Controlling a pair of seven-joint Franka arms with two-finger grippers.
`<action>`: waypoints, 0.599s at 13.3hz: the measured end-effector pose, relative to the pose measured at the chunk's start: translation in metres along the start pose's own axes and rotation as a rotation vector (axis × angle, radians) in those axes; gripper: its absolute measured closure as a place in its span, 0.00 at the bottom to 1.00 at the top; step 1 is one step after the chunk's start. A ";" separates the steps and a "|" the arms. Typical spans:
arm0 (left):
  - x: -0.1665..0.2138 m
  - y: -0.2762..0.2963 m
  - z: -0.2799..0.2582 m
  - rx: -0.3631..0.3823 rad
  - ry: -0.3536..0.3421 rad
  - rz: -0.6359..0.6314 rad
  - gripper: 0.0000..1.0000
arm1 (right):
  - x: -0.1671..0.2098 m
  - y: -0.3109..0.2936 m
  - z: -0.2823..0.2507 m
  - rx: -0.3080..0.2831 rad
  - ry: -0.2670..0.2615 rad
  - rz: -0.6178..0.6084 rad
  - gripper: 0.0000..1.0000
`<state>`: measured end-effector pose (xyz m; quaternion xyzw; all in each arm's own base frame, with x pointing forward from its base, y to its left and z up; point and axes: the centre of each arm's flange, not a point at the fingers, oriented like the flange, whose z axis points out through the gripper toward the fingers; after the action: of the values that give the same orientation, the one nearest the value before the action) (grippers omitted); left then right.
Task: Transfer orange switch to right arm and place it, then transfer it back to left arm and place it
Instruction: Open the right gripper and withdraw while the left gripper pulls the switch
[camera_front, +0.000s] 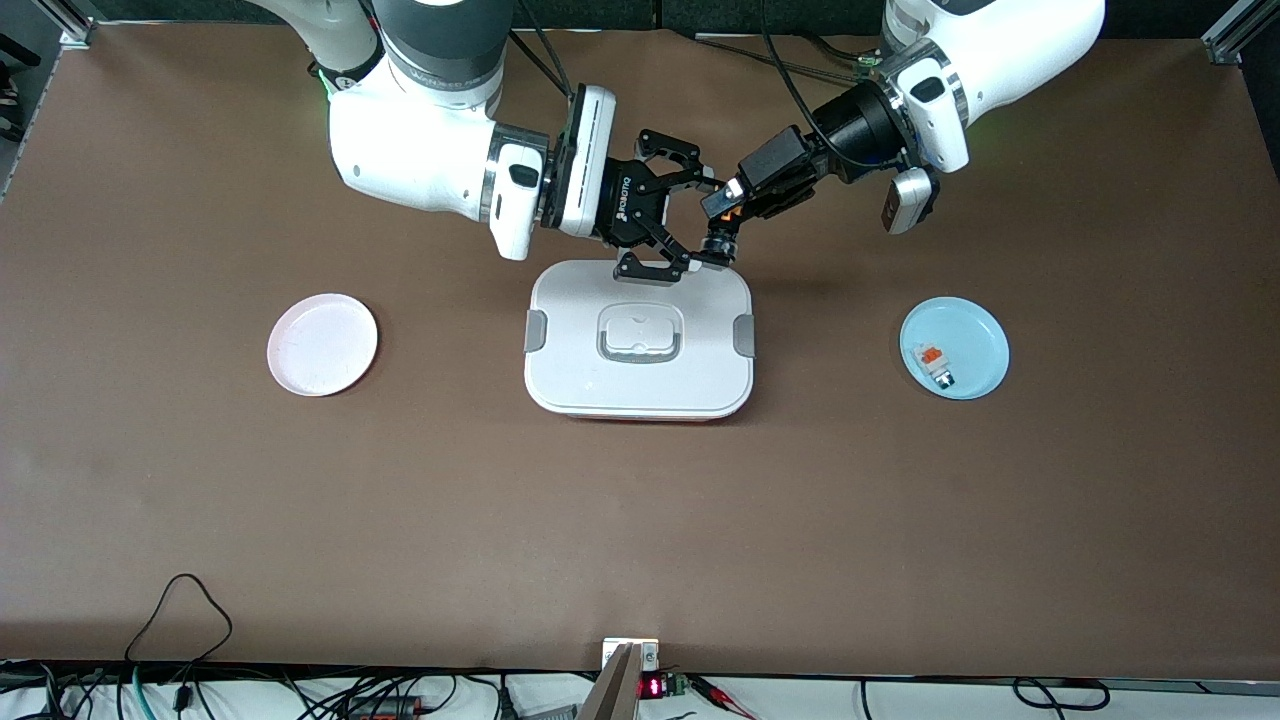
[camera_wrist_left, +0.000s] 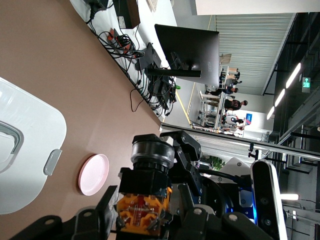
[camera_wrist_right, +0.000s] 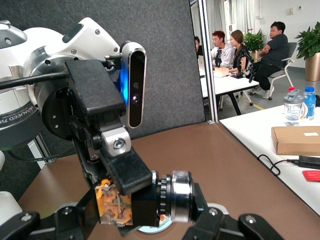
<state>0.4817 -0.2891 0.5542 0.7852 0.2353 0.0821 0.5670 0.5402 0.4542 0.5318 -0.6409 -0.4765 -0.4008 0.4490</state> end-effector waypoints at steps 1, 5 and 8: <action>0.000 -0.001 0.000 0.001 0.000 -0.002 0.52 | 0.001 0.000 -0.001 -0.001 0.001 0.000 0.27; 0.000 0.000 0.000 0.000 0.000 -0.001 0.58 | 0.001 0.000 0.000 0.000 0.002 0.014 0.27; 0.000 0.000 0.000 0.000 0.000 -0.001 0.58 | 0.001 0.000 0.000 0.000 0.002 0.014 0.27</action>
<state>0.4821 -0.2891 0.5540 0.7849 0.2358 0.0817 0.5672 0.5402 0.4542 0.5329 -0.6438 -0.4716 -0.3983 0.4522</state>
